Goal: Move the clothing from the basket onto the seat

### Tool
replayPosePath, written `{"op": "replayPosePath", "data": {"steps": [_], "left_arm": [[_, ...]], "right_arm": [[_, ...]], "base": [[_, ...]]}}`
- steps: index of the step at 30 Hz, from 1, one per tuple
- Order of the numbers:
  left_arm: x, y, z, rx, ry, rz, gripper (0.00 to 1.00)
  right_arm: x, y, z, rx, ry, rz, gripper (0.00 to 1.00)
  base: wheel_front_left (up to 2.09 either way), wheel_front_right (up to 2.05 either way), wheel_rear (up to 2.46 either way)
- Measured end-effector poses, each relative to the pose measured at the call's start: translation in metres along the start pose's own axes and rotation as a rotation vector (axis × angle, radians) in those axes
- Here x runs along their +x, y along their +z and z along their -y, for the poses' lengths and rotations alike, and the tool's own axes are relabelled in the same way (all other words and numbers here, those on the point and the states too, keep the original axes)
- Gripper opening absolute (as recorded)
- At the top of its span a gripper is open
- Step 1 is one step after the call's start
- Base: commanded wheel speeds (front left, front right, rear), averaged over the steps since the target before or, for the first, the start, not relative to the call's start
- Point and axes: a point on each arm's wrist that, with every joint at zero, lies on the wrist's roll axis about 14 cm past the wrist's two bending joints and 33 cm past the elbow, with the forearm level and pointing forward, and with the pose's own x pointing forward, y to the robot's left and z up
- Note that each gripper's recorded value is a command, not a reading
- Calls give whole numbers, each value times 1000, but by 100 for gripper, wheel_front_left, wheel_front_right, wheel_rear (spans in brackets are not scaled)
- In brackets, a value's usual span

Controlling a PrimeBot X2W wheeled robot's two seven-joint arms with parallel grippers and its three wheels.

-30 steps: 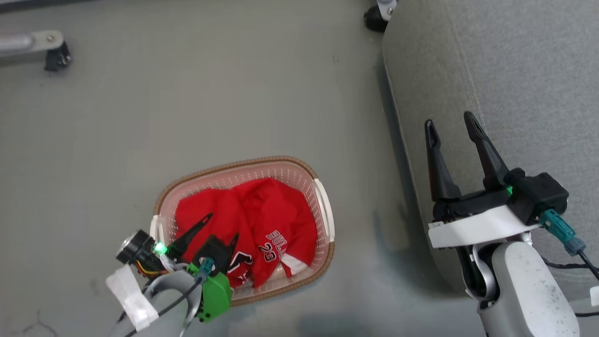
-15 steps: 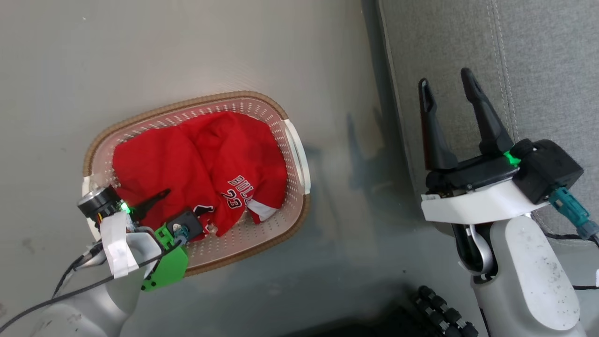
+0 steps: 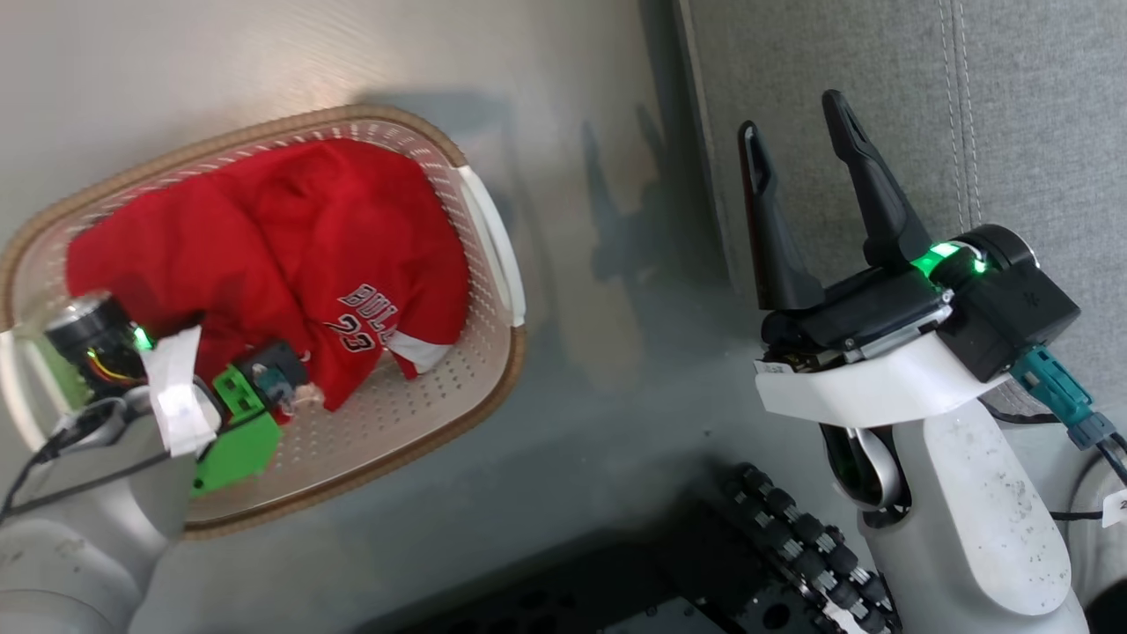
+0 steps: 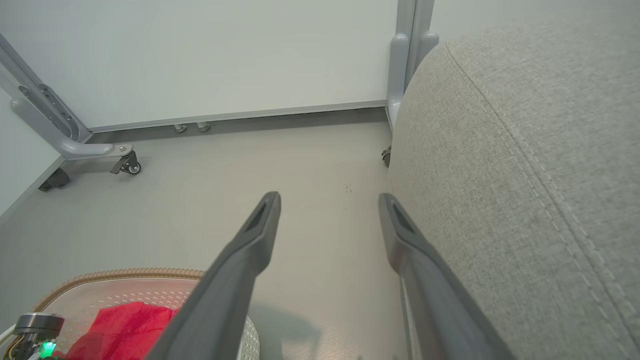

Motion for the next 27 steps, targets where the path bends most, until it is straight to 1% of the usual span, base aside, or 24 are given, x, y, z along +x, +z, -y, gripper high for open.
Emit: {"op": "replayPosePath", "data": {"steps": [3, 8, 13, 14, 15, 18, 21, 27], "left_arm": [[13, -4, 0, 4, -13, -25, 100], [31, -5, 8, 23, -58, -66, 100], [42, -9, 18, 17, -102, -122, 100], [43, -9, 18, 18, -105, -132, 46], [44, -10, 18, 10, -108, -143, 0], [45, -11, 20, -19, -117, -157, 0], [44, -10, 19, -13, -116, -162, 0], [39, -3, 12, -43, -99, -139, 0]], "right_arm": [[0, -6, 6, 7, -15, -16, 100], [-6, -19, 18, -1, -52, -55, 100], [-11, -28, 25, 0, -75, -85, 100], [-12, -29, 26, 0, -77, -86, 100], [-12, -30, 27, -1, -80, -88, 100], [-12, -31, 27, 0, -82, -91, 100], [-13, -31, 27, 0, -81, -94, 100], [-6, -17, 25, -11, -68, -55, 100]], "base": [[0, 0, 0], [0, 0, 0], [0, 0, 0], [0, 0, 0], [0, 0, 0], [0, 0, 0], [0, 0, 0], [0, 0, 0]]}}
